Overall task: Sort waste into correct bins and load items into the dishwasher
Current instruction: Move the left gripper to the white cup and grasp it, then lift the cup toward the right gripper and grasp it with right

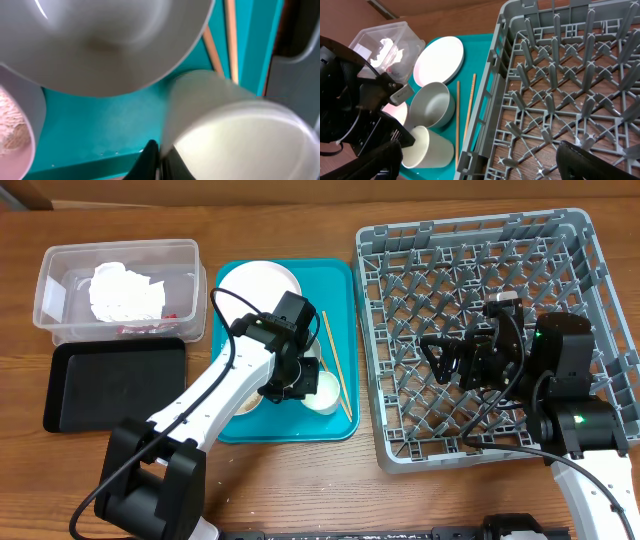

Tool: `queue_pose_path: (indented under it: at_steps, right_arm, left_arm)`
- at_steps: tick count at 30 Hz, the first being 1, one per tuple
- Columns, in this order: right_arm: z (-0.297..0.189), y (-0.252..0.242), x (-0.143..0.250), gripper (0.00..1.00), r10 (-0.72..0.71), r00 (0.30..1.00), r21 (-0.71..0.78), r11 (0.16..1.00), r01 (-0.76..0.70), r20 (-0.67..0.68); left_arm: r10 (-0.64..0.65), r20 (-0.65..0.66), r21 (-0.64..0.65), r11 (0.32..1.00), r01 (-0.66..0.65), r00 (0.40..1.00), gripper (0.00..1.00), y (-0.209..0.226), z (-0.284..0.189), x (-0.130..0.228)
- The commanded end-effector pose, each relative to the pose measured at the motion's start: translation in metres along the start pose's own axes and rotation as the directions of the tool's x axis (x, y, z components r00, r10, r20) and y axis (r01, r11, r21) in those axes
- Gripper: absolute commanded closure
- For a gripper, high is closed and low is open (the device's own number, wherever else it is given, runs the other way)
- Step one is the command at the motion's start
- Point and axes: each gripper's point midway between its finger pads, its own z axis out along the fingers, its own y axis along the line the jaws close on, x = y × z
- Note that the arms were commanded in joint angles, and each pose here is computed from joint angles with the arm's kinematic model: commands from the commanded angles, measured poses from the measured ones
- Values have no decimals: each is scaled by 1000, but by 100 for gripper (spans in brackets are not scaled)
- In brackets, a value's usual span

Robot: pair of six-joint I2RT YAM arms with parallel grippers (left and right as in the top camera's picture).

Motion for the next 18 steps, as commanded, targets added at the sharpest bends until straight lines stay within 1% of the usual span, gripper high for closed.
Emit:
queue_pose_path:
  at_steps: [1, 3, 5, 8, 9, 11, 13, 14, 16, 18]
  right_arm:
    - [-4, 7, -11, 0, -14, 1000, -16, 1000, 14, 24]
    - [-4, 7, -10, 0, -8, 1000, -19, 1000, 8, 22]
    - [-4, 10, -10, 0, 21, 1000, -36, 999, -20, 20]
    - [-5, 20, -12, 0, 61, 998, -93, 994, -59, 20]
    - [-5, 24, -13, 0, 72, 997, -118, 991, -69, 20]
    - [-6, 32, -16, 0, 106, 994, -166, 981, -102, 17]
    - [-6, 38, -17, 0, 146, 989, -204, 969, -141, 8]
    - [-5, 42, -18, 0, 168, 986, -230, 959, -164, -2]
    - [-3, 48, -20, 0, 199, 980, -278, 940, -198, -24]
    - [-1, 56, -22, 0, 208, 977, -336, 918, -212, -46]
  left_arm:
    - [-32, -1, -15, 999, 32, 999, 96, 2, 4, 1]
    - [-33, -9, 1, 999, 33, 999, 96, 0, 4, 2]
    - [-30, -27, 46, 998, 31, 999, 96, -4, 0, 3]
    - [10, -46, 193, 981, -1, 999, 96, -17, -19, 0]
    - [26, -42, 267, 964, -14, 999, 96, -23, -29, -3]
    - [68, -12, 431, 900, -56, 998, 96, -36, -55, -8]
    - [104, 38, 591, 800, -106, 994, 96, -48, -84, -10]
    - [110, 64, 665, 737, -125, 992, 96, -51, -100, -11]
    - [111, 99, 751, 644, -148, 989, 96, -53, -123, -10]
    - [111, 124, 808, 565, -166, 986, 96, -54, -139, -8]
